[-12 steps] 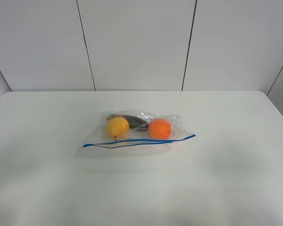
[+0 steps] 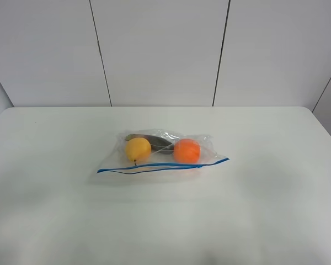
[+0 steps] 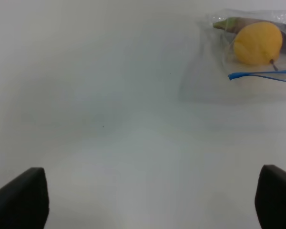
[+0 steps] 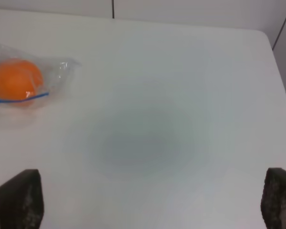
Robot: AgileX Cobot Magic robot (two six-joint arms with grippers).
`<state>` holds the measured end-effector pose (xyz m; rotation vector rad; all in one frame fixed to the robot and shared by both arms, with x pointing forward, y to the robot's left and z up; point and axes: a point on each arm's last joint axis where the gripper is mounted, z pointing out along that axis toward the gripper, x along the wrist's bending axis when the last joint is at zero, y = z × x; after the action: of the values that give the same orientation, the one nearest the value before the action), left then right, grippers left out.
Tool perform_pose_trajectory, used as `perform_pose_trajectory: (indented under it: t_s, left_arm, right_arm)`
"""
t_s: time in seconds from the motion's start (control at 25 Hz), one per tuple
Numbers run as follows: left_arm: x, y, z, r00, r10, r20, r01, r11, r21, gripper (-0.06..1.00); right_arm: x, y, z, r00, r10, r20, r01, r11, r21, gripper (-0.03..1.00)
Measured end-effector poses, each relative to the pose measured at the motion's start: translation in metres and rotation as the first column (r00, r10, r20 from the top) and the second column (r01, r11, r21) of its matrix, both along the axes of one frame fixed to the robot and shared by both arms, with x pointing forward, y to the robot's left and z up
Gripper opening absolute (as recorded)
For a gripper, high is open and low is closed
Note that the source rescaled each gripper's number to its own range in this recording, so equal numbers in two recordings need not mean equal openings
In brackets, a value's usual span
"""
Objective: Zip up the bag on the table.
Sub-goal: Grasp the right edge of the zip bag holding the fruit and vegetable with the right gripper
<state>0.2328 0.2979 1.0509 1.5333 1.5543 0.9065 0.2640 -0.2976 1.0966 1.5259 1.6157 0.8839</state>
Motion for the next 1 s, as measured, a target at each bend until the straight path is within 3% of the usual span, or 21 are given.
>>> perform_pose_trajectory:
  t_s: [0.24,0.4,0.72,0.88,1.0]
  left_arm:
    - [0.0,0.0,0.0,1.0,0.0,0.0,0.0,1.0,0.0,1.0]
    - [0.0,0.0,0.0,1.0,0.0,0.0,0.0,1.0,0.0,1.0]
    - [0.0,0.0,0.0,1.0,0.0,0.0,0.0,1.0,0.0,1.0]
    - [0.0,0.0,0.0,1.0,0.0,0.0,0.0,1.0,0.0,1.0]
    - [0.0,0.0,0.0,1.0,0.0,0.0,0.0,1.0,0.0,1.0]
  right_arm:
    - [0.086,0.007,0.037,0.975,0.057,-0.217,-0.031,0.992,0.122,0.99]
    - [0.157,0.016,0.032,0.919,0.13,-0.371,-0.03,0.964,0.264,0.99]
    - [0.262,0.035,-0.038,0.735,0.276,-0.619,0.118,0.847,0.518,0.96]
    - [0.284,0.041,-0.076,0.648,0.332,-0.686,0.206,0.79,0.577,0.94]
    - [0.295,0.045,-0.099,0.604,0.366,-0.708,0.263,0.747,0.611,0.93]
